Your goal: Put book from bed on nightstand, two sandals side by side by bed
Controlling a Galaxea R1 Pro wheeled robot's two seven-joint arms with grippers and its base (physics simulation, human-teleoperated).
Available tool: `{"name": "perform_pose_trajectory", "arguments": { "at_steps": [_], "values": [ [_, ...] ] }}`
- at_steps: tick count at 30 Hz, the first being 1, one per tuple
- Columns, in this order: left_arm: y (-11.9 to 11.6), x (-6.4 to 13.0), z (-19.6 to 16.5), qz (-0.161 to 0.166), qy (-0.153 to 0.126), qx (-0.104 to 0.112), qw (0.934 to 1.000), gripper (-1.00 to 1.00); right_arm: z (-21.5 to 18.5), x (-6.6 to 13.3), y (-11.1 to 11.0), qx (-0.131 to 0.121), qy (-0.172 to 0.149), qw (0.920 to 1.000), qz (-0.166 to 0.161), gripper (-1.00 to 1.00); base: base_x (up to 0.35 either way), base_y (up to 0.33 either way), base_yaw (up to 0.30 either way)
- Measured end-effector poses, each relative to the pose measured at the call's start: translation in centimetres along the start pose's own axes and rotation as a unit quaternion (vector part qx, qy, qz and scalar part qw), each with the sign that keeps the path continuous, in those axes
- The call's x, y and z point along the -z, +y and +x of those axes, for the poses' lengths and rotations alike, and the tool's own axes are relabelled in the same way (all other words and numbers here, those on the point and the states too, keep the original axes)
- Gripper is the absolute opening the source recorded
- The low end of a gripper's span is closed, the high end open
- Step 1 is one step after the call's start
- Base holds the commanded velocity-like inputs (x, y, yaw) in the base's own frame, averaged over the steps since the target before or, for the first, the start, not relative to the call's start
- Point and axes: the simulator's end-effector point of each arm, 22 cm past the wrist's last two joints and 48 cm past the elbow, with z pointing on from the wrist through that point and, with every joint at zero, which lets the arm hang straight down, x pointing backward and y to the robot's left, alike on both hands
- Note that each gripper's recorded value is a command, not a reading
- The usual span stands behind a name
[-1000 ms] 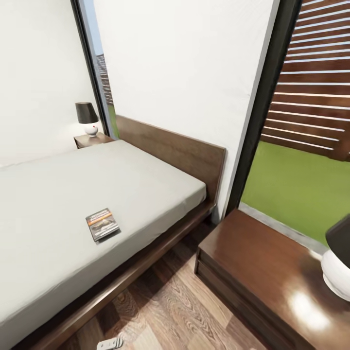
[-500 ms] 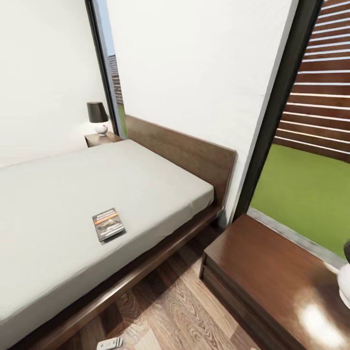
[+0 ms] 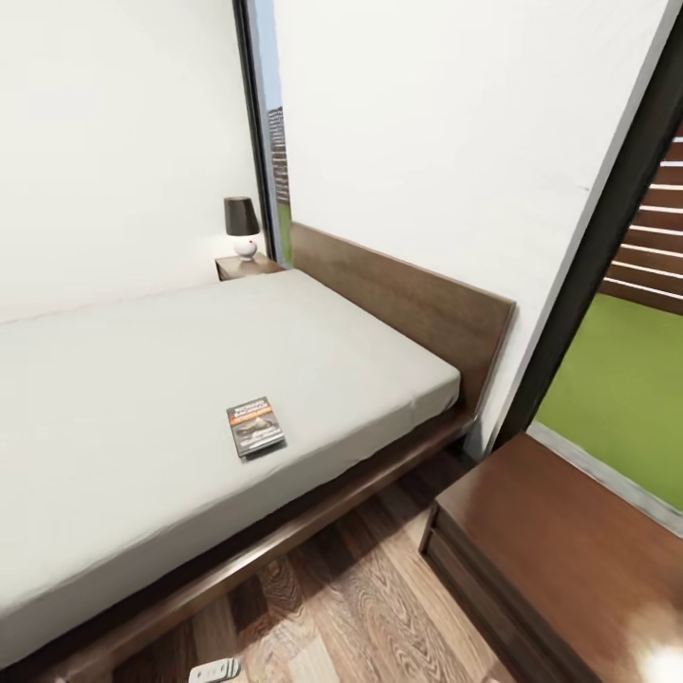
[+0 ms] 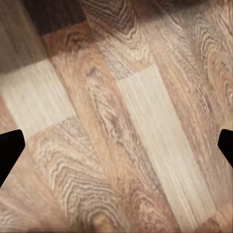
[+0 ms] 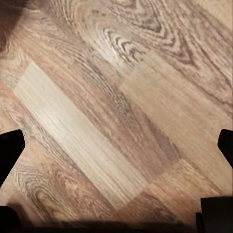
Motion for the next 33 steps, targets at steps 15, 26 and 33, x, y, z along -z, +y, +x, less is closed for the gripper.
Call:
{"name": "perform_pose_trajectory", "arguments": {
  "at_steps": [15,26,33],
  "values": [
    [-0.01,0.01,0.01,0.0,0.0,0.0,1.0,1.0,-0.02,0.01,0.0,0.001,0.0,1.0,0.0,1.0,0.047,-0.041,0.288],
    [-0.01,0.0,0.0,0.0,0.0,0.0,1.0,1.0,0.03,0.01,-0.02,0.001,0.0,1.0,0.0,1.0,0.066,-0.061,0.159],
    [-0.02,0.01,0.0,0.0,0.0,0.0,1.0,1.0,0.03,0.02,0.0,0.001,0.0,1.0,0.0,1.0,0.121,-0.103,0.005]
  ]
}}
